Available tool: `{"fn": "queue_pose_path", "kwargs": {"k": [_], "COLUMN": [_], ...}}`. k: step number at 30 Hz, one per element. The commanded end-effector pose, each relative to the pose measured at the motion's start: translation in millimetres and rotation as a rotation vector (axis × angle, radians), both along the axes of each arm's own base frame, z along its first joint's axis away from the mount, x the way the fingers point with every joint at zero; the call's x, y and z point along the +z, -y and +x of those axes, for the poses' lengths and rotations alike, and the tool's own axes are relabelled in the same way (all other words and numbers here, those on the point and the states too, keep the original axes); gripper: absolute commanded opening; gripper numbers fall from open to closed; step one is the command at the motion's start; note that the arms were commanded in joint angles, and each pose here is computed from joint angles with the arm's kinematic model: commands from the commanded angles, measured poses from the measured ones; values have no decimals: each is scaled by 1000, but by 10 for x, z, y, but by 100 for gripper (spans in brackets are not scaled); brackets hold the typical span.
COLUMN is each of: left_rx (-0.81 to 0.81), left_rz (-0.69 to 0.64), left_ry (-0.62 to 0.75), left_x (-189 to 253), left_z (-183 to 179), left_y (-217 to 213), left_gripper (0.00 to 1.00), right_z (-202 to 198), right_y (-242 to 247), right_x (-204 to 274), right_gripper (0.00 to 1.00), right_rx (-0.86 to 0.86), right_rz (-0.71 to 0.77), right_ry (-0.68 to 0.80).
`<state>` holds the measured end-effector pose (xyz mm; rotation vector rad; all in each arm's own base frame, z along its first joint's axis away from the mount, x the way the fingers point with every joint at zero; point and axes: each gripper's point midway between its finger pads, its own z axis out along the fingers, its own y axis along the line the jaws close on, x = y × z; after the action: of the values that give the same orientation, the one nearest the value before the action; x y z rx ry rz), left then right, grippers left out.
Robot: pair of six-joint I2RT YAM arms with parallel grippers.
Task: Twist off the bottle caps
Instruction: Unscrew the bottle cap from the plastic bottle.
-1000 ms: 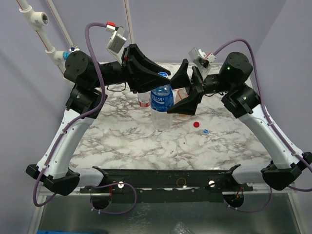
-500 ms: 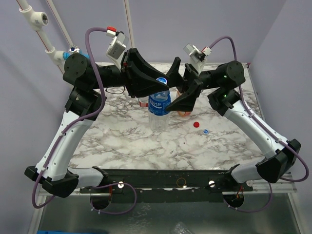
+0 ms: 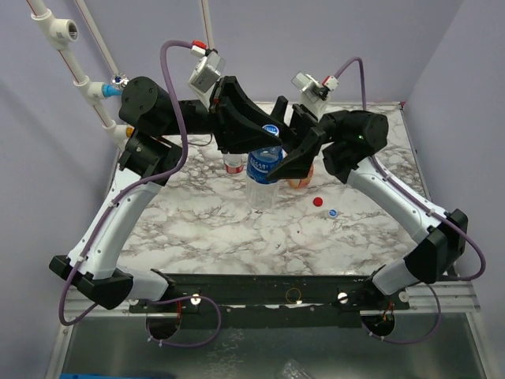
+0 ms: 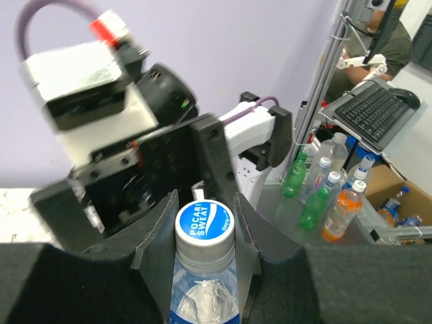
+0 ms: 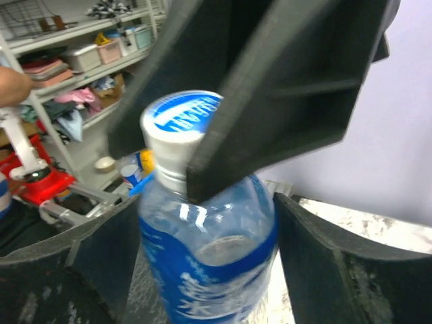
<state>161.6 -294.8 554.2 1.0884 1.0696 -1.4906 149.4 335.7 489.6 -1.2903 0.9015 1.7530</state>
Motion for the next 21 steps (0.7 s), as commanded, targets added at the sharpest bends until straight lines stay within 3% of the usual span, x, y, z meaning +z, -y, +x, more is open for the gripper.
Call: {"fn": "queue_pose_path", "kwargs": {"k": [1, 6, 11, 15, 21], "left_rx": [-85, -85, -81, -77, -23], "left_rz": [-16, -20, -25, -24, -30], "left_ry": [89, 99, 116, 129, 127], "left_x": [181, 178, 179, 182, 154], "left_z": [-260, -275, -310, -343, -279], "left_y": [-50, -52, -80, -115, -153], "left_gripper": [0, 0, 0, 0, 0], "right_z": [-111, -91, -57, 62, 582], "right_y": [30, -8, -22, -43, -109], "right_x": [-141, -163, -125, 27, 94], "right_gripper": [73, 51, 13, 8, 1], "right_rx": [122, 142, 60, -89, -438], "right_rz": [-18, -39, -41, -37, -91], "right_ry": [24, 16, 21, 35, 1]}}
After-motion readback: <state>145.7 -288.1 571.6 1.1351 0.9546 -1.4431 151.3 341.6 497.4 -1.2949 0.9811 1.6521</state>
